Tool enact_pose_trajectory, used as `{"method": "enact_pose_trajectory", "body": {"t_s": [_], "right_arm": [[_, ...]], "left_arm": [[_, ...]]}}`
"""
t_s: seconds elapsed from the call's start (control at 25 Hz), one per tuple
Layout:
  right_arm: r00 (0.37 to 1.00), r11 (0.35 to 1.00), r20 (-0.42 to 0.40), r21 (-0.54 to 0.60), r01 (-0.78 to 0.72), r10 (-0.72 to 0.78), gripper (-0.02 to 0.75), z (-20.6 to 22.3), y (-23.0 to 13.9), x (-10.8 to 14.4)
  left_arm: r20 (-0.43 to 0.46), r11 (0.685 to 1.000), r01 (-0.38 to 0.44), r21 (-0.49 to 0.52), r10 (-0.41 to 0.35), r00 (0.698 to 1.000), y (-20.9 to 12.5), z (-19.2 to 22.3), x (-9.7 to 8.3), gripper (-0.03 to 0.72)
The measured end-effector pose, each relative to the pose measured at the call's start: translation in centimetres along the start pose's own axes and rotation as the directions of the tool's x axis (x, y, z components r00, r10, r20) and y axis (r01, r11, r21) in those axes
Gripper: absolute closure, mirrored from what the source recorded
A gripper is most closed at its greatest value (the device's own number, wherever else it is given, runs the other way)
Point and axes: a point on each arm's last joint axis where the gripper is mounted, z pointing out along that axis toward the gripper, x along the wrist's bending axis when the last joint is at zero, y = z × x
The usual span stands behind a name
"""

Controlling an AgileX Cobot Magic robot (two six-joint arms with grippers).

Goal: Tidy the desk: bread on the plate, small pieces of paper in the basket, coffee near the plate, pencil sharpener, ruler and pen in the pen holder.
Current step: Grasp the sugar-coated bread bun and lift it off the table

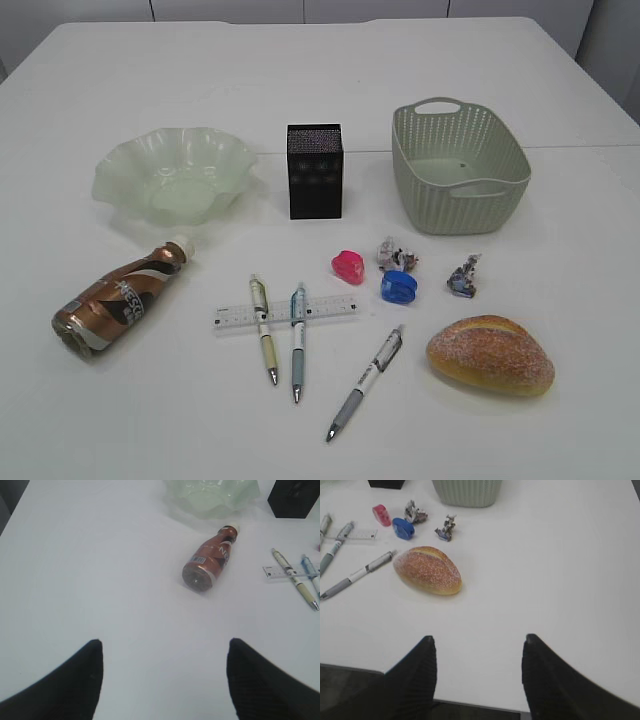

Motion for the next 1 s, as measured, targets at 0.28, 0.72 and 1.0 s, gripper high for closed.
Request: {"method": "enact_pose_trajectory", "body": {"t_s": [0.28,0.72,1.0], "right_arm": [[0.992,0.983,-0.012,0.136,0.126,-0.126,0.304,0.9,5.1,-0.7],[0.988,0.927,-0.068,0.342,0.154,-0.139,0.305,5.4,12.7,-1.5],[0.995,0.919,-0.054,0.384,0.093,-0.078,0.305,8.0,18.0,-2.1]], "left_arm": [[0.000,1.000,0.000,0.000,0.000,1.000,0.0,0.0,0.0,0.130],[0.000,1.000,0.000,0.000,0.000,1.000,0.0,0.0,0.0,0.130],[0.000,1.000,0.000,0.000,0.000,1.000,0.0,0.0,0.0,0.130]]}}
